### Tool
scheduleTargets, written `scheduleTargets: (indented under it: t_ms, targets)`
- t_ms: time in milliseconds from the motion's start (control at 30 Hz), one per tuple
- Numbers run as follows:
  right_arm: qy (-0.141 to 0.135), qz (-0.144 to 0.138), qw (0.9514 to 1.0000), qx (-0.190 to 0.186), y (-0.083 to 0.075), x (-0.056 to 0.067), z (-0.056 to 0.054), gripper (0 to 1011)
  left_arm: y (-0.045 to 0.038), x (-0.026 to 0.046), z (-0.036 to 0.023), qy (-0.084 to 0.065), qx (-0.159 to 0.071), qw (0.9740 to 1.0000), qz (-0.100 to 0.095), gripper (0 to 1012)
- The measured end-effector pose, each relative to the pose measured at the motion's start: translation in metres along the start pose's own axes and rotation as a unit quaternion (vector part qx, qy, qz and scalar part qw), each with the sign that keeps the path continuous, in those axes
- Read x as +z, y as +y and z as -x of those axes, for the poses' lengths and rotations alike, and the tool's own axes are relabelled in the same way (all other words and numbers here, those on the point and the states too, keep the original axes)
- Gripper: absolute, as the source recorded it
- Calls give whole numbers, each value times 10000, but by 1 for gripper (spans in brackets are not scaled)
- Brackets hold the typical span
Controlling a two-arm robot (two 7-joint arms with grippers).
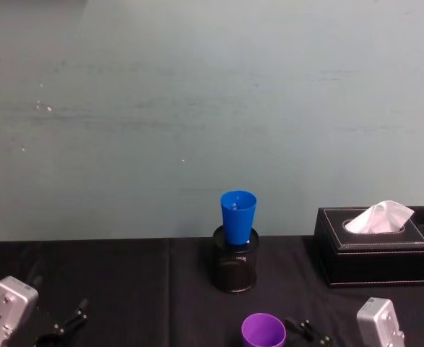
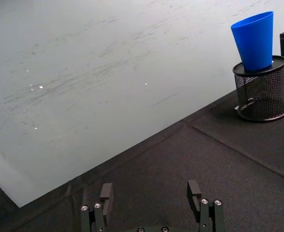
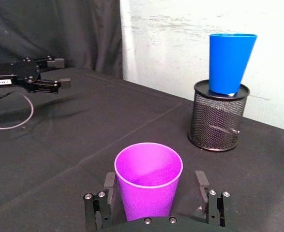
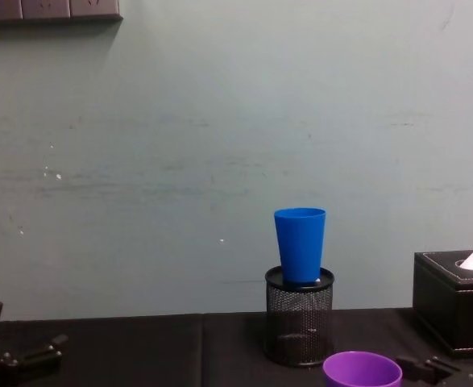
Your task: Pick up one cup with a gripper and tap it against the other cup.
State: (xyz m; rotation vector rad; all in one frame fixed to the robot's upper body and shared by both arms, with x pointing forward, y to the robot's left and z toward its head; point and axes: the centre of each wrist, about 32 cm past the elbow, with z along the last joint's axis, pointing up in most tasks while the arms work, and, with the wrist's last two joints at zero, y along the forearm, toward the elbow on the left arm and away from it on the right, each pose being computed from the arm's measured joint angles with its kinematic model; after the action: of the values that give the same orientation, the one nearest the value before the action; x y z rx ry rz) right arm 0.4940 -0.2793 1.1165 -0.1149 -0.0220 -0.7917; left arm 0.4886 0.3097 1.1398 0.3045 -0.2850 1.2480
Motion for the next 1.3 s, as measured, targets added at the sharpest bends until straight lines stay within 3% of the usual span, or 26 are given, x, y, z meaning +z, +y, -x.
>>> scheduleTargets:
  t_ms: [1300]
  targets:
    - [109, -4, 9999, 116, 162, 0, 51, 1003, 0, 0, 0, 0, 0, 10000, 0, 1000]
